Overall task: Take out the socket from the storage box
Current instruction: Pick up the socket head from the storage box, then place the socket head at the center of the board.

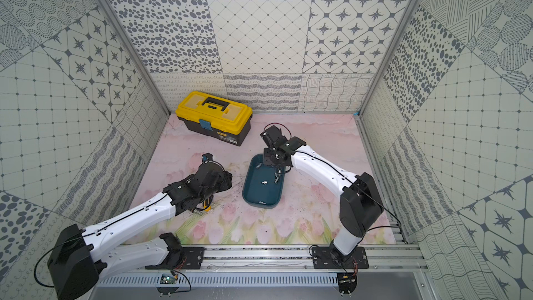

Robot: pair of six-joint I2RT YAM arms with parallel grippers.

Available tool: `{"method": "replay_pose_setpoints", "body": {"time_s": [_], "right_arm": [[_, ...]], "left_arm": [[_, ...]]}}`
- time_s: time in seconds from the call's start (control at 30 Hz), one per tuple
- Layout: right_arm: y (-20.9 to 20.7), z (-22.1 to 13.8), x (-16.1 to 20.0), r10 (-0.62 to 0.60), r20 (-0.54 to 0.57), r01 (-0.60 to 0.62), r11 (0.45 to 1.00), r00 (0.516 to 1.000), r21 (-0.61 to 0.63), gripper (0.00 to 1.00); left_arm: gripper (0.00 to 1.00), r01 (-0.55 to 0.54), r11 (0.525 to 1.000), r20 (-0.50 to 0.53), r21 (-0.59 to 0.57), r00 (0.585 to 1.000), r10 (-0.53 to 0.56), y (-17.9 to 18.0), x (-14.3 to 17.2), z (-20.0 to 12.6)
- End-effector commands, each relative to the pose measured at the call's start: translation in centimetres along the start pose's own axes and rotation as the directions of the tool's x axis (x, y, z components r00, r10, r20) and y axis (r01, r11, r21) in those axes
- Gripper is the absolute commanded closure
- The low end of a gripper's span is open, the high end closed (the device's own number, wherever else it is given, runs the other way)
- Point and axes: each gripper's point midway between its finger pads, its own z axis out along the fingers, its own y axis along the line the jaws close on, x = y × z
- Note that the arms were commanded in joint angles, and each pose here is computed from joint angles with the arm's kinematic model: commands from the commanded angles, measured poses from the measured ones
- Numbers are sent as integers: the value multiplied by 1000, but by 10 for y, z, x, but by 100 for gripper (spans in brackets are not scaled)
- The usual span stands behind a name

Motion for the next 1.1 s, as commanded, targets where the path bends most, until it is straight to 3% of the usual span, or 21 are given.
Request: {"method": "replay_pose_setpoints", "body": {"time_s": [0.0,0.13,0.4,0.57,1.07], "right_arm": [[-32,-12,-1,5,-15,-5,999,1000,44,77],[-71,0,5,59,-66,-54,996,996,73,77],[-120,54,26,64,-202,-35,989,977,143,75],[-132,79,37,51,-263,-6,985,964,170,75],[-148,112,55,84,-332,-23,983,939,183,72]], "left_arm": [[45,-48,997,-14,64,999,49,-16,-2,1],[41,-46,997,-20,67,999,47,-19,-3,3],[37,-41,998,-38,57,998,43,-20,0,7],[35,-99,995,-46,-15,994,98,-17,-1,11],[34,-138,990,-58,4,989,138,-36,-1,18]]}}
